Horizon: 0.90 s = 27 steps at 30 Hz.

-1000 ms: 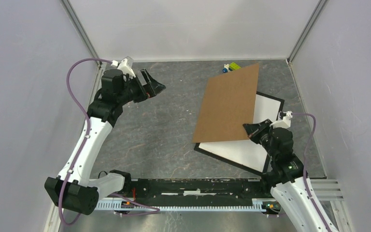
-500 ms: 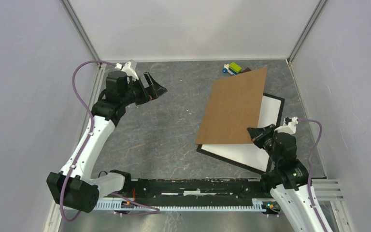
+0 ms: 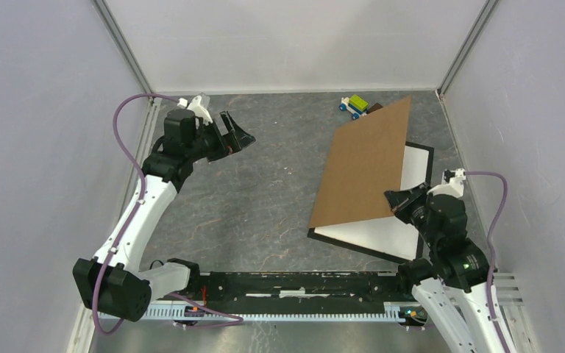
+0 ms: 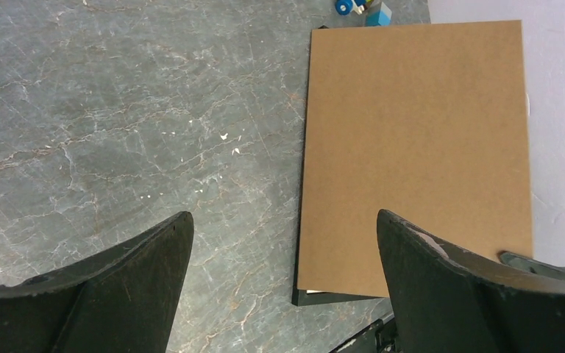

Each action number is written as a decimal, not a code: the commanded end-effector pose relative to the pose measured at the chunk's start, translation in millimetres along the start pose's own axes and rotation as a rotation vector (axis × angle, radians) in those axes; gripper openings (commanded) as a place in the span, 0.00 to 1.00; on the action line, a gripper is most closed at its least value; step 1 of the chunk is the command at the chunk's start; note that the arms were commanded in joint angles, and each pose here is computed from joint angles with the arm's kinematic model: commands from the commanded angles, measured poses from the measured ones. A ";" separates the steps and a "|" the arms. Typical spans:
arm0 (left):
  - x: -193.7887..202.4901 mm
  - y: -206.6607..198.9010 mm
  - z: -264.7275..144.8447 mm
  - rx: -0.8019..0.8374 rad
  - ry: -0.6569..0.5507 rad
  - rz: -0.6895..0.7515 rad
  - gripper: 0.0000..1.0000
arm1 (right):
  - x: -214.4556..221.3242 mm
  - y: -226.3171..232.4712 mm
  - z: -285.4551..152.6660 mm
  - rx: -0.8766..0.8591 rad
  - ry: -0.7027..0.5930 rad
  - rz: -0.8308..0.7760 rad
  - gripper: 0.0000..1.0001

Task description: Put the photo into the frame

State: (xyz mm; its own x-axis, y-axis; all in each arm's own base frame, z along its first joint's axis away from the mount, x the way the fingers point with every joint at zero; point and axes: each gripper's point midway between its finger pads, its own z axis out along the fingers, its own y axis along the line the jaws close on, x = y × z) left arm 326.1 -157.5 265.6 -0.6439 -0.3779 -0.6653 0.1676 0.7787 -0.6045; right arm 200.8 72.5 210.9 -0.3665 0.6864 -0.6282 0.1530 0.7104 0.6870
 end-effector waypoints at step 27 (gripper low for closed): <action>-0.5 -6.4 5.6 0.043 -0.009 0.062 0.99 | -53.0 36.0 -22.6 -0.090 -0.185 0.044 0.00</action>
State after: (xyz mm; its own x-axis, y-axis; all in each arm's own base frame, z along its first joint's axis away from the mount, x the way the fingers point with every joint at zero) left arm 326.9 -160.8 262.4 -0.6480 -0.3725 -0.6643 0.1753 0.7759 -0.6061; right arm 192.6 58.4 229.9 -0.3283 0.6817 -0.6538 0.1869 0.7254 0.6625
